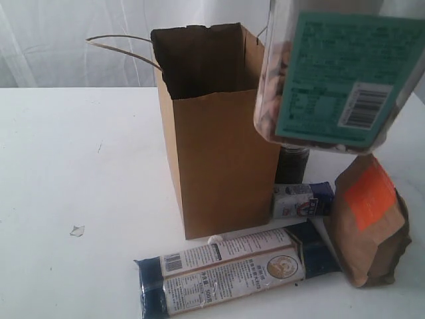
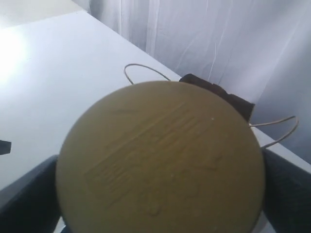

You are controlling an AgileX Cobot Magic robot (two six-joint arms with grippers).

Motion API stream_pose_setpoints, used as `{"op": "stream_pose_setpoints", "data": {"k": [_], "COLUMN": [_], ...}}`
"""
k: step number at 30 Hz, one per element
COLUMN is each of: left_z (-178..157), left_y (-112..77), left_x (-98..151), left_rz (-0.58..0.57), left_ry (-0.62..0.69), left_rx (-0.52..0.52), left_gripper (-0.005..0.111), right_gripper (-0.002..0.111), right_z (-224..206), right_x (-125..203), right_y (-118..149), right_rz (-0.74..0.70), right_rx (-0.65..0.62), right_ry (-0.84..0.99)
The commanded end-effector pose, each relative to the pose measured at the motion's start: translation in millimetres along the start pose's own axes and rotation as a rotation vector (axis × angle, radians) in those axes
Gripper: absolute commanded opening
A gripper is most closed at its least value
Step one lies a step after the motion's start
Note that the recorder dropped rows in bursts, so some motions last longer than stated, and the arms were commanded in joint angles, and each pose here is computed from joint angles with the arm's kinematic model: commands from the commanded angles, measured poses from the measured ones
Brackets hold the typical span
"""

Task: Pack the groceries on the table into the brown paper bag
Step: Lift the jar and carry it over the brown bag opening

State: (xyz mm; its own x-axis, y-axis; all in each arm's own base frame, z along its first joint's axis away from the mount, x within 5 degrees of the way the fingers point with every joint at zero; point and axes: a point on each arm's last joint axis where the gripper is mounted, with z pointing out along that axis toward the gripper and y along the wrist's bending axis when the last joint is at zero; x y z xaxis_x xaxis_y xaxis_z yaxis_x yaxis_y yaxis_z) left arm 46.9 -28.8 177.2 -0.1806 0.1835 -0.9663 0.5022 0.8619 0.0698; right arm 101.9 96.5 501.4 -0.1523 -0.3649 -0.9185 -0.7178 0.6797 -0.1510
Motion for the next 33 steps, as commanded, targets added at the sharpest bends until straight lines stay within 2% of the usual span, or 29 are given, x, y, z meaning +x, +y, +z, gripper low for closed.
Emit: {"op": "stream_pose_setpoints", "data": {"k": [1,10,20,28,33], "left_z": [0.1,0.1,0.1,0.1,0.1], "left_y": [-0.4,-0.4,-0.3,-0.3,-0.3], "left_x": [1.4,1.4,1.5,1.5,1.5], "left_rz": [-0.015,-0.013,-0.011,-0.011,-0.011], "left_ry": [0.003,0.003,0.003,0.003,0.003], "left_rx": [0.003,0.002,0.002,0.002,0.002], "left_gripper": [0.000,0.000,0.000,0.000,0.000], "right_gripper": [0.000,0.000,0.000,0.000,0.000], "right_z": [7.5,31.7,80.4,130.8,151.9], "right_x": [-11.1,-33.2,-58.3,-54.5,-49.5], "right_y": [-2.2,-7.1,-11.3,-17.8,-30.8], "right_rz": [-0.022,-0.078,-0.126,-0.168,-0.117], "right_rx": [0.017,0.060,0.095,0.133,0.167], "right_ry": [-0.045,-0.148,-0.230,-0.183,-0.172]}}
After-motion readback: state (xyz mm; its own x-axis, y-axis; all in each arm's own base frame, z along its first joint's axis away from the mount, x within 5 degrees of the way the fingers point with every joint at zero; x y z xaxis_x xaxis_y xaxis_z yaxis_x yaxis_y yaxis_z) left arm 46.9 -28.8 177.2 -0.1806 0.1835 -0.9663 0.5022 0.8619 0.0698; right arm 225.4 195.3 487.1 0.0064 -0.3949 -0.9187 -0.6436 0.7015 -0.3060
